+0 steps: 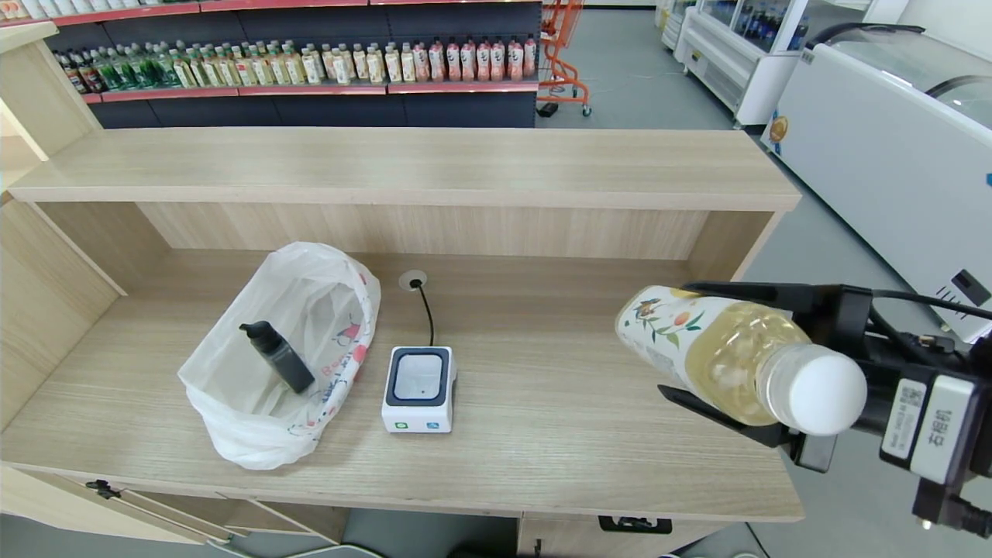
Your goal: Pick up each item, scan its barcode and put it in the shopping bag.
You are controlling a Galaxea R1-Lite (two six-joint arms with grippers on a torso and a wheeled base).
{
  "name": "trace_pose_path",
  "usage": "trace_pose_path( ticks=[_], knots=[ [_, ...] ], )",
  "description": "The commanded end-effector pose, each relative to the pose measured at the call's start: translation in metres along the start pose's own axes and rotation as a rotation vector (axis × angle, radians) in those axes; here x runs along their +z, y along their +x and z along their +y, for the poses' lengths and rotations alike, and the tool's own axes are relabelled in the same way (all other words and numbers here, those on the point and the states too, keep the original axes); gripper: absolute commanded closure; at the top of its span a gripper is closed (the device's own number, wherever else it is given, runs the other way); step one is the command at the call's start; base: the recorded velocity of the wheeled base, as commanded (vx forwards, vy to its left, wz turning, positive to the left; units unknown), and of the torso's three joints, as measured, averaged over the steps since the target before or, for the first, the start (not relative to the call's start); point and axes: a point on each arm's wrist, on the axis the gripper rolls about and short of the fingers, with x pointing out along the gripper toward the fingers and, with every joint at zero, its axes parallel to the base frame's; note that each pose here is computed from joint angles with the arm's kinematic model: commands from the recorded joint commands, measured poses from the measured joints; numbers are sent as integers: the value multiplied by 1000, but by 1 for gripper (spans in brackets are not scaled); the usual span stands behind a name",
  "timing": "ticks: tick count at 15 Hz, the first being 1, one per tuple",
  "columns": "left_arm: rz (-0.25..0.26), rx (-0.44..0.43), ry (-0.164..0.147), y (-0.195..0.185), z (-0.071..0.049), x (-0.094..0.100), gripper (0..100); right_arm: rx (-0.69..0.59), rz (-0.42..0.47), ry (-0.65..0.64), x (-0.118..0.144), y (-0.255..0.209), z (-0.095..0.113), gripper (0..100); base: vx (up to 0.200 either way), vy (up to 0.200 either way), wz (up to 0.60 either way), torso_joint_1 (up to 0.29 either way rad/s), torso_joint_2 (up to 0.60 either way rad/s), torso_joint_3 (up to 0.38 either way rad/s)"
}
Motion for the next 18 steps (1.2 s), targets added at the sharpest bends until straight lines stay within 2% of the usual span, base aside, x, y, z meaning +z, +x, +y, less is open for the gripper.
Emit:
trace_pose_path(
  ticks=[1, 5, 10, 14, 18],
  knots=[
    [0, 0, 1, 0, 0, 0, 0, 11, -12, -11, 2, 1, 3, 100, 0, 0, 0, 0, 0, 0],
    [0, 0, 5, 0, 0, 0, 0, 9, -13, -15, 6, 4, 4, 100, 0, 0, 0, 0, 0, 0],
    [0, 0, 2, 0, 0, 0, 0, 31, -42, -10, 10, 11, 8, 100, 0, 200, 0, 0, 4, 5],
    [0, 0, 4, 0, 0, 0, 0, 34, -29, -21, 7, 10, 9, 100, 0, 200, 0, 2, 2, 2],
    [0, 0, 4, 0, 0, 0, 0, 66, 23, 7, -18, 15, 14, 100, 0, 200, 0, 2, 1, 1]
  ],
)
